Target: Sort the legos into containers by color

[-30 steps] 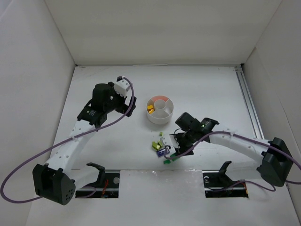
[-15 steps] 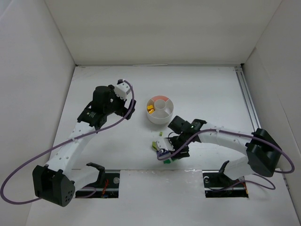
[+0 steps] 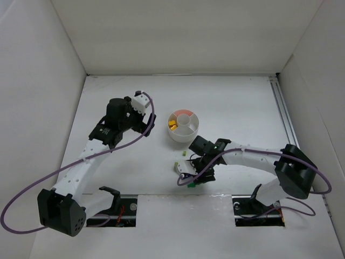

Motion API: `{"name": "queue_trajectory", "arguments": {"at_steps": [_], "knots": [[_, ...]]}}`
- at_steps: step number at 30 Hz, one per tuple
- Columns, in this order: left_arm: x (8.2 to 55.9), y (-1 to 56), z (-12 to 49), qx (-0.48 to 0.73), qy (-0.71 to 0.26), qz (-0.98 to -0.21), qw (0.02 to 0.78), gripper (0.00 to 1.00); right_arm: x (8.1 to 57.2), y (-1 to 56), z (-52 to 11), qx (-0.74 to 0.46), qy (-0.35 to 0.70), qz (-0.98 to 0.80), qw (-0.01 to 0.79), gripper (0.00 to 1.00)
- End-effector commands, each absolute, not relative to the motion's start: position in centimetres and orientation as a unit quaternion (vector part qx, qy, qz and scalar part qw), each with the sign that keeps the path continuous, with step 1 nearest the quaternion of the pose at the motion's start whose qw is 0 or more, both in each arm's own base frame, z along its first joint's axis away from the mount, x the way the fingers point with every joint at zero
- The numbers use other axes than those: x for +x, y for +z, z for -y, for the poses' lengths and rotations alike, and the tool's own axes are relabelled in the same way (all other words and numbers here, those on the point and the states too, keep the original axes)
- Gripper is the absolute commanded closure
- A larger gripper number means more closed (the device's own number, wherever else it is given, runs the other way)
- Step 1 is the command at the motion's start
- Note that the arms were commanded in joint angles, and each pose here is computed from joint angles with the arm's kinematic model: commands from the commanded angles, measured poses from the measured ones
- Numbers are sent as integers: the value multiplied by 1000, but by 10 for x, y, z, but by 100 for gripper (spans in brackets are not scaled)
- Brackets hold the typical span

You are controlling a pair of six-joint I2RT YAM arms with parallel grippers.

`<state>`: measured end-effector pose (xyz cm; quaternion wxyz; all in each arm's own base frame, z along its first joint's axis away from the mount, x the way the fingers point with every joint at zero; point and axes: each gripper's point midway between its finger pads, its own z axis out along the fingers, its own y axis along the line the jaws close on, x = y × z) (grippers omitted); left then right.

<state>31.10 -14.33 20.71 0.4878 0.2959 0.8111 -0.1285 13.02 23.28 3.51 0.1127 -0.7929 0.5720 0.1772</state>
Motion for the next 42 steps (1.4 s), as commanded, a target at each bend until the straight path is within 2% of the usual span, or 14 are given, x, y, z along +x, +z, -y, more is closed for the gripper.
{"name": "queue_trajectory", "arguments": {"at_steps": [1,8,20,42], "knots": [[320,217,144,295,-123,-800,507,0,134,32,-238,-795,169,-569,127,33],[324,216,145,298,-121,-799,507,0,133,29,-237,-795,169,-570,122,37],[324,213,149,303,-129,-800,502,0,133,41,-252,-808,155,-552,136,37],[323,210,152,307,-137,-800,497,0,128,32,-254,-810,129,-563,101,40]]}}
